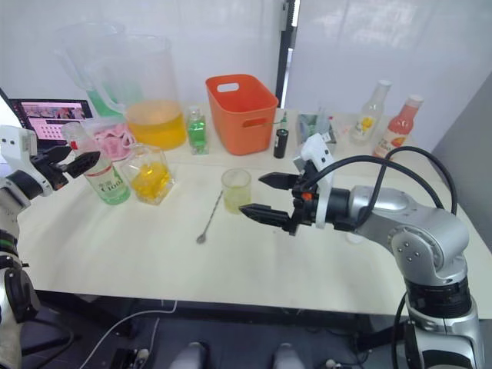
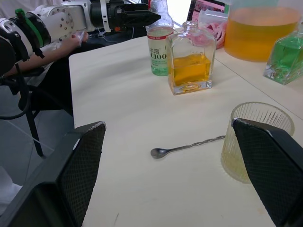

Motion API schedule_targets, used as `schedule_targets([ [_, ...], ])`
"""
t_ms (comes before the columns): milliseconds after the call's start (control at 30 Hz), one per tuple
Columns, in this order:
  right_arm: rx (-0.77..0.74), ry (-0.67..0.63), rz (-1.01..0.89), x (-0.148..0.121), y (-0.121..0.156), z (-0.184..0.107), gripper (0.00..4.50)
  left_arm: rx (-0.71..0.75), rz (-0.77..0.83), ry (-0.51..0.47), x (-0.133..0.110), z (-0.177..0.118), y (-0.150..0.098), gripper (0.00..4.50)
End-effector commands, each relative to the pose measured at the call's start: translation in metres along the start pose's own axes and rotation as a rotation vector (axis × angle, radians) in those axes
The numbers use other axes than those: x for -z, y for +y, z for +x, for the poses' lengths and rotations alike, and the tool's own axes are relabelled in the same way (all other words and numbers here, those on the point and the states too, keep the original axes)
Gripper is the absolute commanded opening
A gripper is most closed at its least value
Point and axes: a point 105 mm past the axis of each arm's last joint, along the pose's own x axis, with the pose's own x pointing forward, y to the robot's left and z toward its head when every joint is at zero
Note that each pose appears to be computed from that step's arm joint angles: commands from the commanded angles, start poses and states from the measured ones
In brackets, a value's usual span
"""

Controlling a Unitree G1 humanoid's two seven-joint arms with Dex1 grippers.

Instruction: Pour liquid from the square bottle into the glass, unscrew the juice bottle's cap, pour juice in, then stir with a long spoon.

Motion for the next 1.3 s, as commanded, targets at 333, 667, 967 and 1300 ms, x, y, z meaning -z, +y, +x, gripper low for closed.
schedule_targets([
  [333, -0.063, -0.022, -0.048, -0.010, 0.001, 0.000, 4.50, 0.073, -0.013, -0.071, -0.028, -0.058, -0.007, 4.47],
  [667, -0.135, 0.022, -0.078, 0.003, 0.003, -0.003, 4.50, 0.390, -0.076, 0.119, -0.005, -0.094, -0.103, 4.47],
  [967, -0.019, 0.041, -0.143, 0.018, -0.002, -0.013, 4.50, 0.536, 0.007, 0.159, -0.002, -0.082, -0.157, 4.47],
  [1300, 0.195, 0.074, -0.133, 0.035, 0.006, -0.062, 4.50, 0.567, -0.007, 0.203, 0.022, -0.037, -0.192, 4.47],
])
